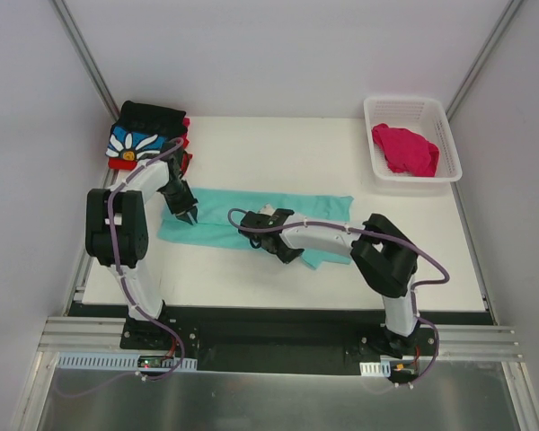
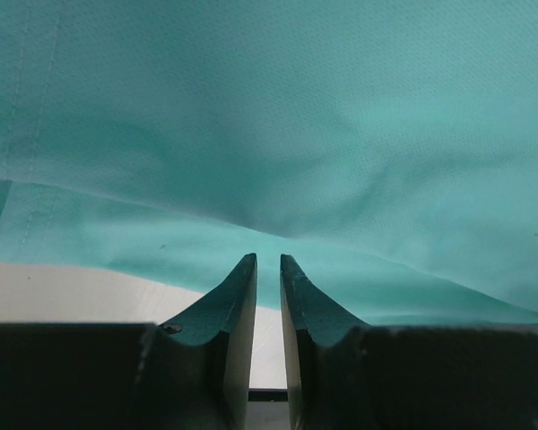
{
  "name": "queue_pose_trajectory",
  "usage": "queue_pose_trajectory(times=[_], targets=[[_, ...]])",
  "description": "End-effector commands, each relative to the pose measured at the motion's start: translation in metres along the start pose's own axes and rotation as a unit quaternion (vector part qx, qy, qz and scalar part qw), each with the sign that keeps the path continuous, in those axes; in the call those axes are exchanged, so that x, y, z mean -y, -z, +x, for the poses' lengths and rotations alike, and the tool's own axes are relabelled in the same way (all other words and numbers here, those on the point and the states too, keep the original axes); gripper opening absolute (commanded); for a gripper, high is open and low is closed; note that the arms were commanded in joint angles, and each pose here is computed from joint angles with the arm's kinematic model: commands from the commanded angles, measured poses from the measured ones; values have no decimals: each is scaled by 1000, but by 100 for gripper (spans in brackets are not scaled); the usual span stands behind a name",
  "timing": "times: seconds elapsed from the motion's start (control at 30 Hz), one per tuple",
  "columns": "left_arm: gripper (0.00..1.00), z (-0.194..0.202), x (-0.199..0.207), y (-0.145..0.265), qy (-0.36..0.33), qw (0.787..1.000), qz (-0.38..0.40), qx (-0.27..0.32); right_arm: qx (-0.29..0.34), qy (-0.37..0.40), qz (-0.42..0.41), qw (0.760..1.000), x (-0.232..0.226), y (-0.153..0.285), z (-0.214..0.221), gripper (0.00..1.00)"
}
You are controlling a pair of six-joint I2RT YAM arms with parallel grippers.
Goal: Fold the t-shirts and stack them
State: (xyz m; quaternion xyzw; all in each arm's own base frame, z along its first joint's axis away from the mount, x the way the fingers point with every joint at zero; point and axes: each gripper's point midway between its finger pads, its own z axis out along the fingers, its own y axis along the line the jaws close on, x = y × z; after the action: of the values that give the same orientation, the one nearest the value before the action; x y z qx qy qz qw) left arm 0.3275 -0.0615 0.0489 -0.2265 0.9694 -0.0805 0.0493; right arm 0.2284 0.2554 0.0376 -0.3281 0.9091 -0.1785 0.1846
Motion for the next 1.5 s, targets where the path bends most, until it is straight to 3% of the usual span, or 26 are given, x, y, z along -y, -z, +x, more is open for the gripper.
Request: queue_pose_trajectory(times=[0.0,0.4,0.6,1.07,1.47], targets=[[16,-20,-13,-1,37,999,-11,14,11,-13,11,1000,21,17,5,3],[15,-52,-49,9,70,996,-36,40,2,-30,12,999,46,18,31,2],[15,-50,-58,16,74,995,-44,41,0,-30,13,999,45,15,32,2],[23,-42,-79,21,70,993,-93,33,0,-32,8,999,43,15,30,2],[34,-51,-74,14,70,994,-83,27,2,-34,0,999,41,16,30,2]])
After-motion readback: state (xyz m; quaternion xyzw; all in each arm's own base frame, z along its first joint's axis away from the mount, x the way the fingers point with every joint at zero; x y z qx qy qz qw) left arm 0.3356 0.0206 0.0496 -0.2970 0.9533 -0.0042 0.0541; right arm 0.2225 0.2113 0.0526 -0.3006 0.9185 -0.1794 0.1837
